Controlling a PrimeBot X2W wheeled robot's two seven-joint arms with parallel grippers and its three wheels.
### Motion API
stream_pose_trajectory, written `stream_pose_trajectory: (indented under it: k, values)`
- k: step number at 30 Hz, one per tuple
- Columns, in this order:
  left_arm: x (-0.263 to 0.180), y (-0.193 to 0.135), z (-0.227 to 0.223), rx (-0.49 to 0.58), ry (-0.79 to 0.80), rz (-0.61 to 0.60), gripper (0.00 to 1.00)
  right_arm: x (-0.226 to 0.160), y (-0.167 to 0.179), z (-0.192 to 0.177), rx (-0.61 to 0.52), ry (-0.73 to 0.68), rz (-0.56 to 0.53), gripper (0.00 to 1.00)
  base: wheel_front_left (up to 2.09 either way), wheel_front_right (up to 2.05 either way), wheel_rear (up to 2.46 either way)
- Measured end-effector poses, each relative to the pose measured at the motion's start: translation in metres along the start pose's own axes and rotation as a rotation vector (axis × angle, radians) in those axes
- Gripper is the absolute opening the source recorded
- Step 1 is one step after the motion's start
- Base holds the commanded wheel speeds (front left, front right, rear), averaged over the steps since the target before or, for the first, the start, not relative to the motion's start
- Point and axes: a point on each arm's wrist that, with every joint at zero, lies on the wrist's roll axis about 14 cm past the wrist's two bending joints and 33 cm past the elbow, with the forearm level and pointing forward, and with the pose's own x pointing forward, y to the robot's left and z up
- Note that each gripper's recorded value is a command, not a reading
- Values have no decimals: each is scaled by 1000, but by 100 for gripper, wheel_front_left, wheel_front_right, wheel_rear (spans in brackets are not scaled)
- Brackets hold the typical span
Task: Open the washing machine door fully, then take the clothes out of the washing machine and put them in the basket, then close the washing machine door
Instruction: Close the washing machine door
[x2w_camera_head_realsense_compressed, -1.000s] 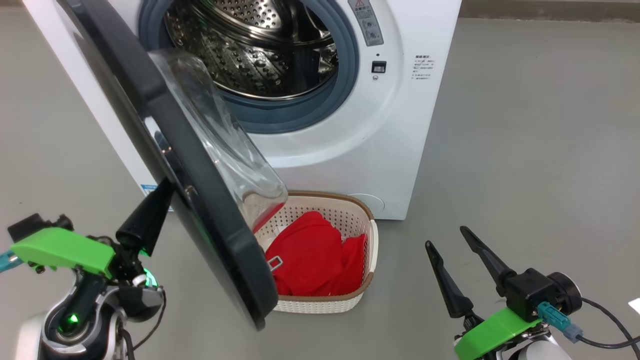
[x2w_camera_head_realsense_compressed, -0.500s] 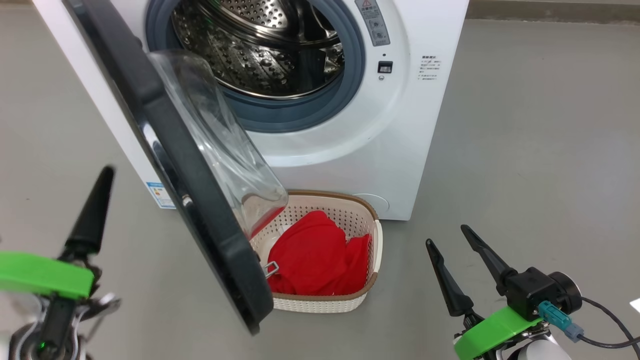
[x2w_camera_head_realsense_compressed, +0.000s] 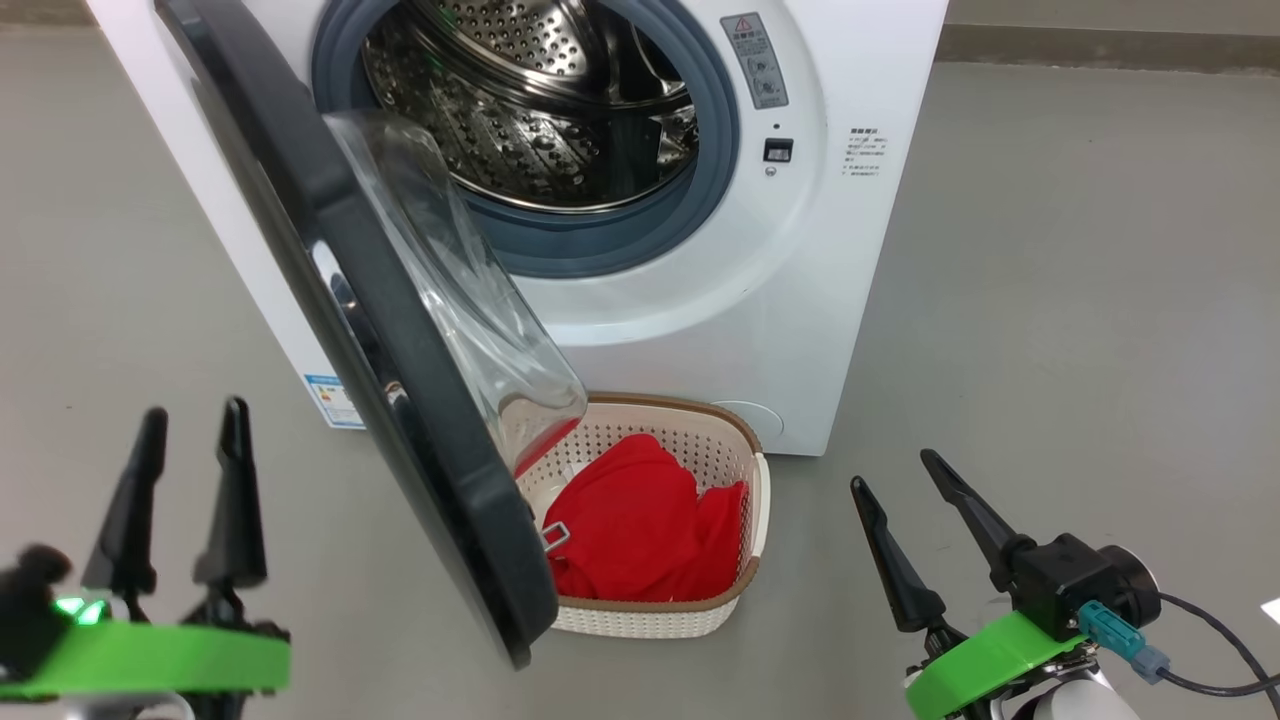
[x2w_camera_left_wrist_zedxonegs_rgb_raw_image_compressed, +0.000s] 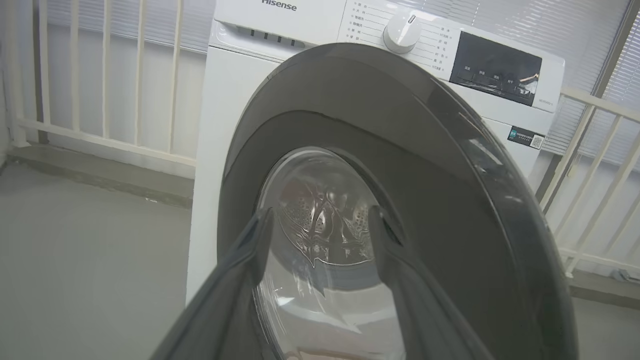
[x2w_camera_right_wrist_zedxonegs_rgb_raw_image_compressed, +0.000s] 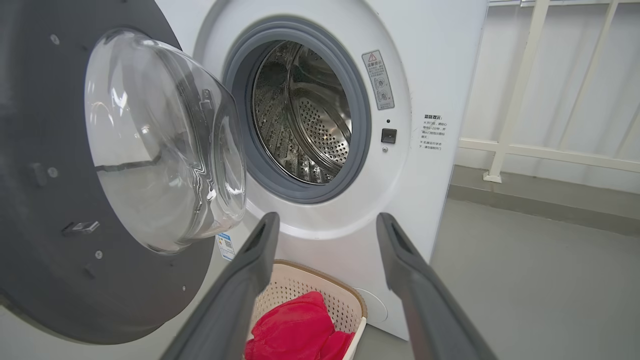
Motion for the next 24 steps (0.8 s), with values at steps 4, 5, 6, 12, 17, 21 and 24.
stream_pose_trajectory:
  k: [4, 5, 6, 12, 17, 21, 24]
  values:
    - [-13, -4, -9, 141, -6, -29, 100, 0, 0, 0, 17, -1, -6, 100, 0, 0, 0]
    - [-14, -5, -11, 162, -4, -35, 100, 0, -1, 0, 17, -1, -6, 100, 0, 0, 0]
    - [-16, -5, -13, 180, -1, -40, 100, 0, -1, 0, 18, -1, -7, 100, 0, 0, 0]
    - [-29, -3, -32, 264, 51, -37, 100, -1, -2, 1, 17, -4, -10, 100, 0, 0, 0]
    - [-32, -7, -39, 292, 64, -40, 100, -1, -2, 1, 19, -6, -13, 100, 0, 0, 0]
    - [-43, -7, -49, 296, 89, -26, 100, -2, -2, 2, 19, -7, -14, 100, 0, 0, 0]
    - [-48, -7, -53, 289, 101, -15, 100, -3, -1, 2, 19, -8, -14, 100, 0, 0, 0]
